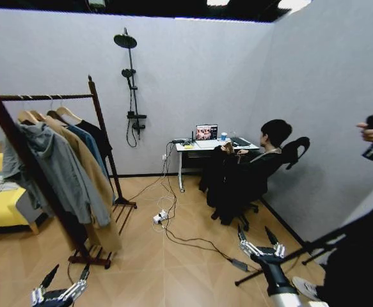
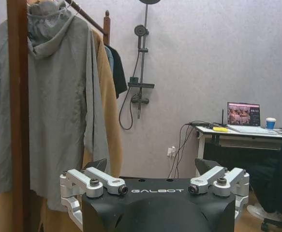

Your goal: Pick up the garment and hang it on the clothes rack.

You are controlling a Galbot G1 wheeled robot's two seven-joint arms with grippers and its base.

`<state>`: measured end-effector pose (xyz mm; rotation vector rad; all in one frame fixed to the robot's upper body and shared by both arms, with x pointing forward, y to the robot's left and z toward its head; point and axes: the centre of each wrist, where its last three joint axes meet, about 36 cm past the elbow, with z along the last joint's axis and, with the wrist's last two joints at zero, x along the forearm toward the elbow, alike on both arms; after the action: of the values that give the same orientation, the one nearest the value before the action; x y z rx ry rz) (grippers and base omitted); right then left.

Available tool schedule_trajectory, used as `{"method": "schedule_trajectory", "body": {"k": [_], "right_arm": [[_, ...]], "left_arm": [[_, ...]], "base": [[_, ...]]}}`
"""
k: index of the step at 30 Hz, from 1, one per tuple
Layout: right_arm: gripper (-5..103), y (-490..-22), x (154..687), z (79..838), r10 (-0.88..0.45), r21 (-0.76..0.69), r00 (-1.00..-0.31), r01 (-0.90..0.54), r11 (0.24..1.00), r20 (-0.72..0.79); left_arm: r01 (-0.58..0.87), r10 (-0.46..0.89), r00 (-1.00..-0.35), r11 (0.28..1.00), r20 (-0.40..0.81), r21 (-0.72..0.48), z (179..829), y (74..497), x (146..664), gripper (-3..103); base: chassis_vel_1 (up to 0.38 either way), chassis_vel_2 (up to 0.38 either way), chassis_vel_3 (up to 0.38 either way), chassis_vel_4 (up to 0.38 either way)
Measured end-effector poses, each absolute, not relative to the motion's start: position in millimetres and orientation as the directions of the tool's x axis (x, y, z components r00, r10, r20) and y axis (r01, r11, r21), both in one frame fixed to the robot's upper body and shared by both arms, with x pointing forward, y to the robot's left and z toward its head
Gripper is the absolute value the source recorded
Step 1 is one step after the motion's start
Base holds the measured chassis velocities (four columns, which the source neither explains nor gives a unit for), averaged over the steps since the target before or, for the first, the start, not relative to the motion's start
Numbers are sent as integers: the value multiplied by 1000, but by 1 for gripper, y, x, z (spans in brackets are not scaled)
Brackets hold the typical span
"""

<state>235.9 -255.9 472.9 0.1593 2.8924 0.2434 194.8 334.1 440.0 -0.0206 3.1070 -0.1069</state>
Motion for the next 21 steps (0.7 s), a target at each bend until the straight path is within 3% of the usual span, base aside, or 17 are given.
{"method": "schedule_trajectory", "body": {"k": [12, 21], "right_arm": [[100, -301, 255, 508, 299, 247, -918, 236, 940, -261], [100, -307, 254, 508, 304, 239, -915, 243, 940, -266]], "left_arm": [[-12, -14, -999, 998, -32, -69, 440, 334, 195, 100], [-12, -14, -999, 998, -32, -69, 440, 334, 195, 100]], "base": [[-157, 160, 140, -153], [-153, 166, 142, -134]]}}
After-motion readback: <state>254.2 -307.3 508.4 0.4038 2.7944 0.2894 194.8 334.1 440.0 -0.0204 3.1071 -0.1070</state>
